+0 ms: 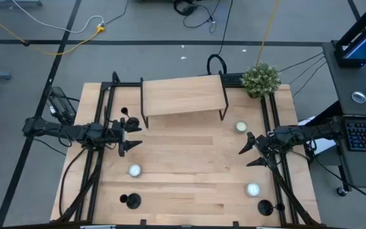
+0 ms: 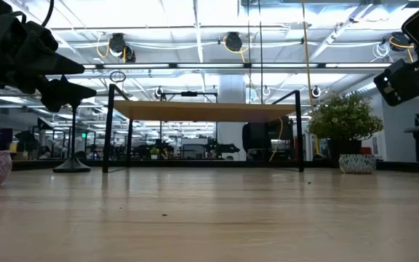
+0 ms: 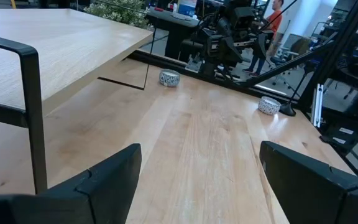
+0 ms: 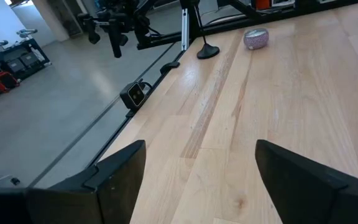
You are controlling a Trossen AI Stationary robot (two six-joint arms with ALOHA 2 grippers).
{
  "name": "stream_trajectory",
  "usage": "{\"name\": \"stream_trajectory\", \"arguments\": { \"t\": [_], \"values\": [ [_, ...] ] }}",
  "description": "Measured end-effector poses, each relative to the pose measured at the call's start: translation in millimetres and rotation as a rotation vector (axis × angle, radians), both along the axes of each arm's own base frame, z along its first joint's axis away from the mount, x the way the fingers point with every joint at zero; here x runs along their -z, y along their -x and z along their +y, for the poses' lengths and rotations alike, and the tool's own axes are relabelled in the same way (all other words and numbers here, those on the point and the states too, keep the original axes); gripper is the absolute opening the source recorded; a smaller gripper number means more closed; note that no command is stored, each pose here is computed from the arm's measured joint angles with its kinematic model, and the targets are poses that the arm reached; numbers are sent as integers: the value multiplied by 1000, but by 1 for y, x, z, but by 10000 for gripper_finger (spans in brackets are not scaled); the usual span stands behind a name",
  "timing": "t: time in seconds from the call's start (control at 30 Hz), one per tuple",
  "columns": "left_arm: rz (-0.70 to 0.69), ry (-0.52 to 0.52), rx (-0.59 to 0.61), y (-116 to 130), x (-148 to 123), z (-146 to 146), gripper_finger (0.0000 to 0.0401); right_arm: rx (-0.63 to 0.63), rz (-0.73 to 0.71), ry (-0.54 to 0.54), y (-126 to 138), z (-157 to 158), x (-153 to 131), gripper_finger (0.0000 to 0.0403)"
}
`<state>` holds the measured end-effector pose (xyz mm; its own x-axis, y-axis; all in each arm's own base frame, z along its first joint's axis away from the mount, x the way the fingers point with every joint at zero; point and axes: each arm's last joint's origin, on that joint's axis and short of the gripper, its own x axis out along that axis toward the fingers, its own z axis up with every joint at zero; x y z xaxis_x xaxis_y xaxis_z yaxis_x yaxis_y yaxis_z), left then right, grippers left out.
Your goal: Pick & Place candle stick holders
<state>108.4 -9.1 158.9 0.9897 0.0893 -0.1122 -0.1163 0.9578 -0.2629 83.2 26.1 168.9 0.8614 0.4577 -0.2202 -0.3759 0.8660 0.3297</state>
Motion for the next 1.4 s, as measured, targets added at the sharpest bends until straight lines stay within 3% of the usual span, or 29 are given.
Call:
{"name": "stream_trajectory", "arguments": {
  "t": [0.87, 1.1, 1.4],
  "values": [
    [0, 0, 0, 0, 0, 0, 335, 1, 0, 0, 0, 0, 0, 293],
    [0, 0, 0, 0, 0, 0, 335, 210, -5, 33, -2, -6, 0, 293],
    [0, 0, 0, 0, 0, 0, 335, 210, -6, 33, -2, -6, 0, 293]
  ]
}}
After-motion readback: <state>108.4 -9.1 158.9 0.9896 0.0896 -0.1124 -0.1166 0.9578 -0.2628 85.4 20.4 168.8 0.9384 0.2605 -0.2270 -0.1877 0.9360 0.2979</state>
